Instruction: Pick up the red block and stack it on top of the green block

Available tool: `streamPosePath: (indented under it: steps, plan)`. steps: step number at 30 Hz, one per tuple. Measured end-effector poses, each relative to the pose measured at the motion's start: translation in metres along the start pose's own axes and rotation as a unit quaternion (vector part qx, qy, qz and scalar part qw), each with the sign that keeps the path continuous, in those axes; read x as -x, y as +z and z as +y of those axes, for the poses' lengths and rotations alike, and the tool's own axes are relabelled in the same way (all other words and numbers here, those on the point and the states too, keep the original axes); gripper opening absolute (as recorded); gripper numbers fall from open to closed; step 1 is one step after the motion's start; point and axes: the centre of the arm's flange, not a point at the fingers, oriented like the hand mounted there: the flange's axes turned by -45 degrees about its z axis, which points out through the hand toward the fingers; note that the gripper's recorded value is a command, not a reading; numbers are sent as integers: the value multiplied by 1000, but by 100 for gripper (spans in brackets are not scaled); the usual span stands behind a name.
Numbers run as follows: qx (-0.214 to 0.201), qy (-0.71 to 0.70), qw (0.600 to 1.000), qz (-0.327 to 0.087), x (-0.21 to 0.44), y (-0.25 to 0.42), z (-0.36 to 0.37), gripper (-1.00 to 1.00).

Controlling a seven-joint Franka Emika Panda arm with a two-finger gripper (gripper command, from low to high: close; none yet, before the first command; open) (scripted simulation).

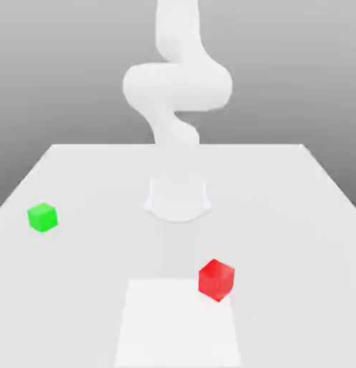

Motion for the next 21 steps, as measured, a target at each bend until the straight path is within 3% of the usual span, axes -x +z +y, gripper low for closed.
streamPosePath:
  steps: [9, 17, 21]
  plan:
    - [37, 134, 977, -162, 119, 197, -32, 0]
    - [116, 263, 907, -306, 304, 306, -38, 0]
    - [131, 284, 892, -325, 351, 338, -35, 0]
